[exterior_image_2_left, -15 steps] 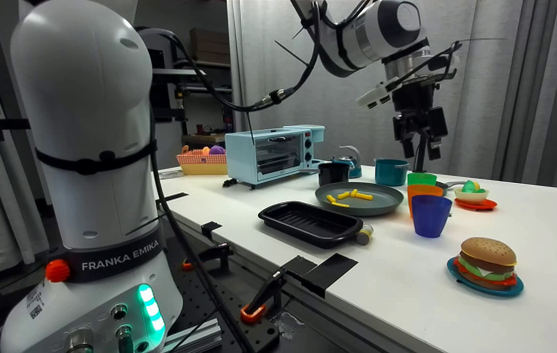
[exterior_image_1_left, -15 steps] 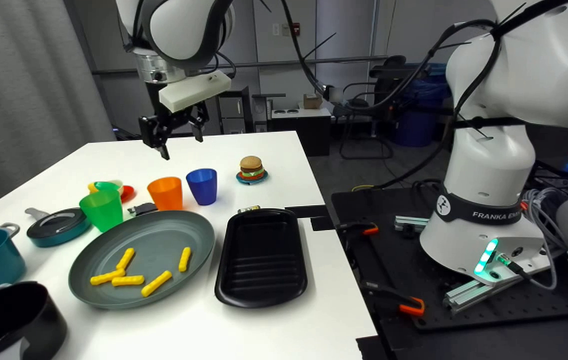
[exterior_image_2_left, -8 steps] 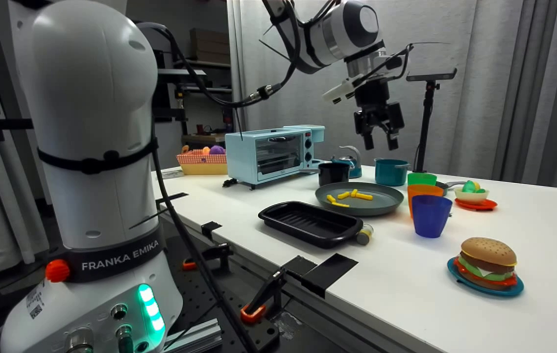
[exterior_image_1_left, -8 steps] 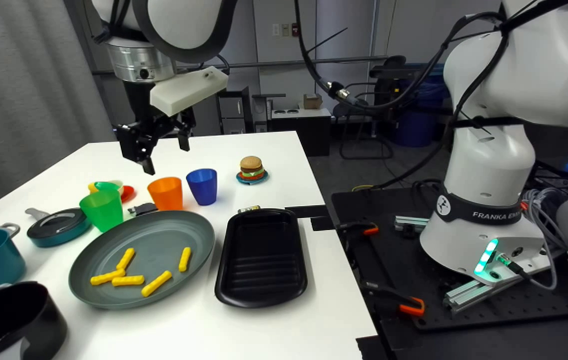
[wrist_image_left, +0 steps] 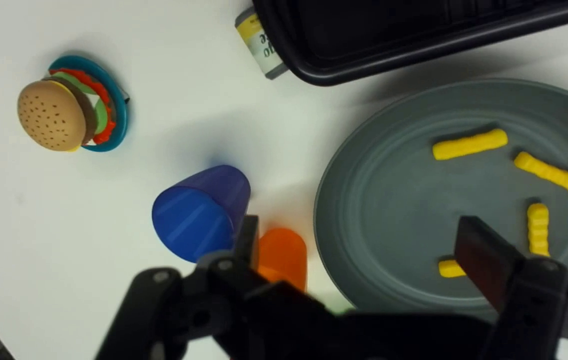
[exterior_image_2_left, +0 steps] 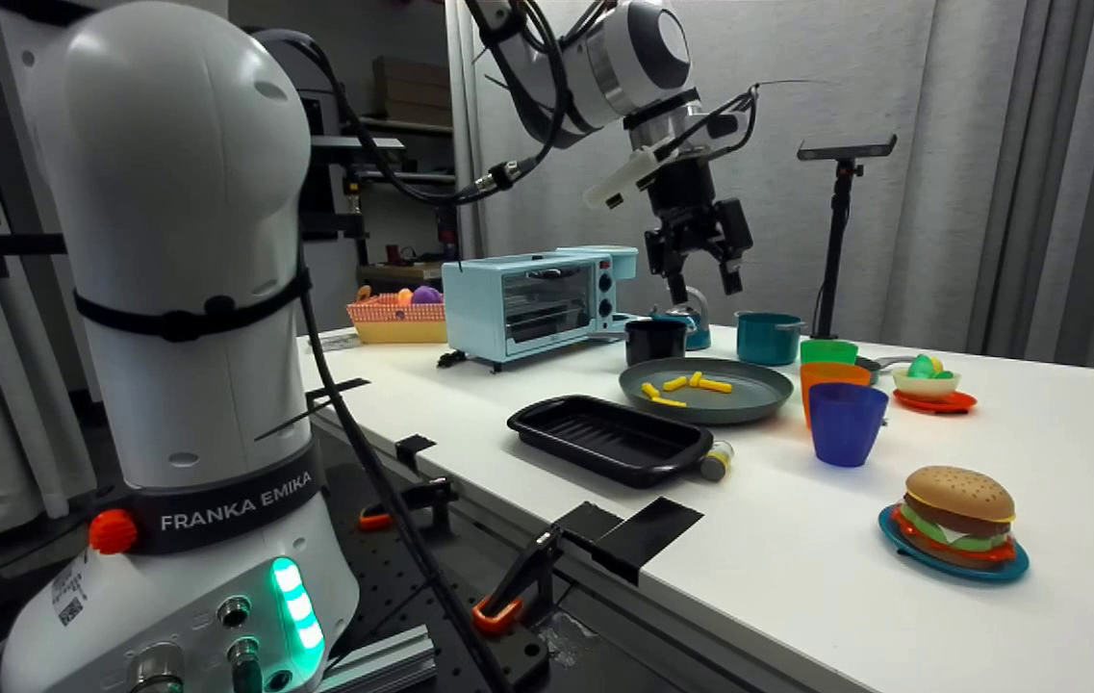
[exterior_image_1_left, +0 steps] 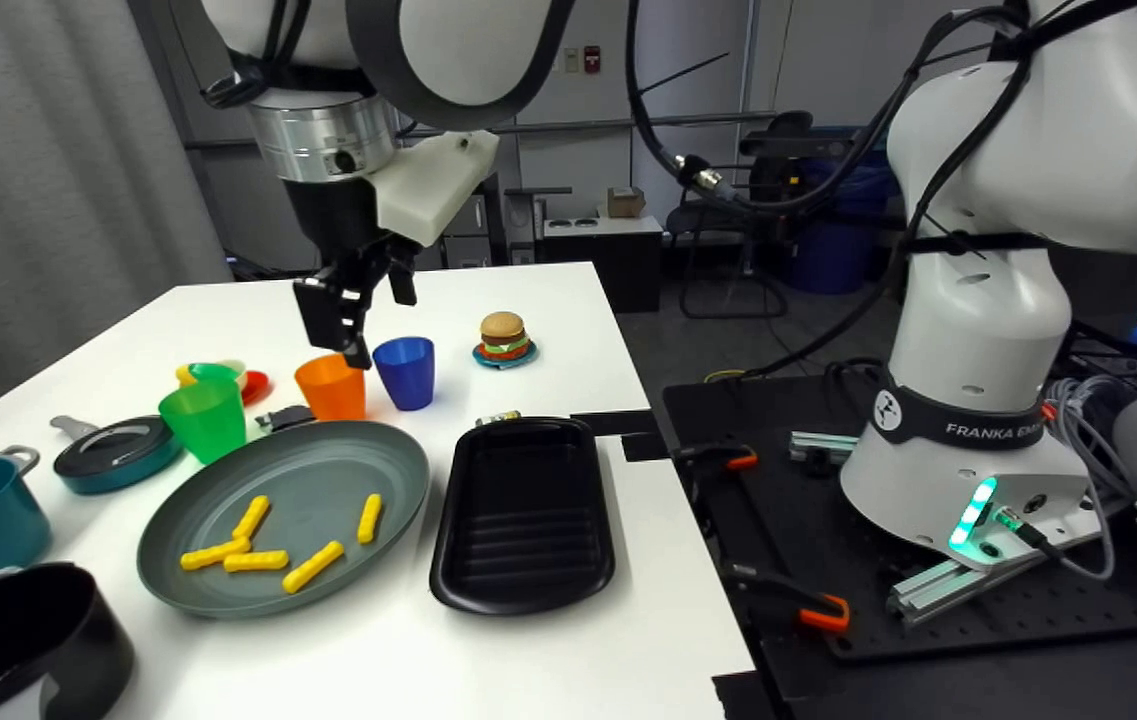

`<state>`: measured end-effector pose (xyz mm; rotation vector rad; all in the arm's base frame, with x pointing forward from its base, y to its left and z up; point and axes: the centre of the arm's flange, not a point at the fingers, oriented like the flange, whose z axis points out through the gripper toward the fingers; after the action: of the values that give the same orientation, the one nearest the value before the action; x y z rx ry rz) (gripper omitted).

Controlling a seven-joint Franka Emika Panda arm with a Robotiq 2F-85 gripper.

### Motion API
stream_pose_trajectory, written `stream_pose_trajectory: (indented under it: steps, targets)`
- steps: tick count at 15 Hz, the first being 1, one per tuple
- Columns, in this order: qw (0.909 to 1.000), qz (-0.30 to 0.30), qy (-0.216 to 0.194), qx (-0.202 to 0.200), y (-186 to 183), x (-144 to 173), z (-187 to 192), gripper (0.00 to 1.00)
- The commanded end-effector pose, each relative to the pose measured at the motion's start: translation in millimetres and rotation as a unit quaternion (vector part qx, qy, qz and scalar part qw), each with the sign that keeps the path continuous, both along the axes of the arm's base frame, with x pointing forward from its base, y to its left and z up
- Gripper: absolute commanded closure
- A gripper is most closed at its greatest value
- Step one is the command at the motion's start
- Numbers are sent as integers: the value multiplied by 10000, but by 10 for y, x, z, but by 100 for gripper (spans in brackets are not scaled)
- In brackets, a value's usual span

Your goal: Pour the potato fries in the blue cup on the plate

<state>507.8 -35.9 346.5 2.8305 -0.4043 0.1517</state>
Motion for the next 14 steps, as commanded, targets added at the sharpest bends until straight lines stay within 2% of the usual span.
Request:
stream_pose_trajectory:
  steps: [1, 4, 5, 14]
  targets:
    - [9988, 367, 161, -282, 62, -337, 124, 0]
    - [9971, 594, 267, -389, 114, -475, 166, 0]
    - [9986, 388, 241, -269, 103, -255, 39, 0]
    - [9979, 499, 270, -299, 132, -358, 70, 0]
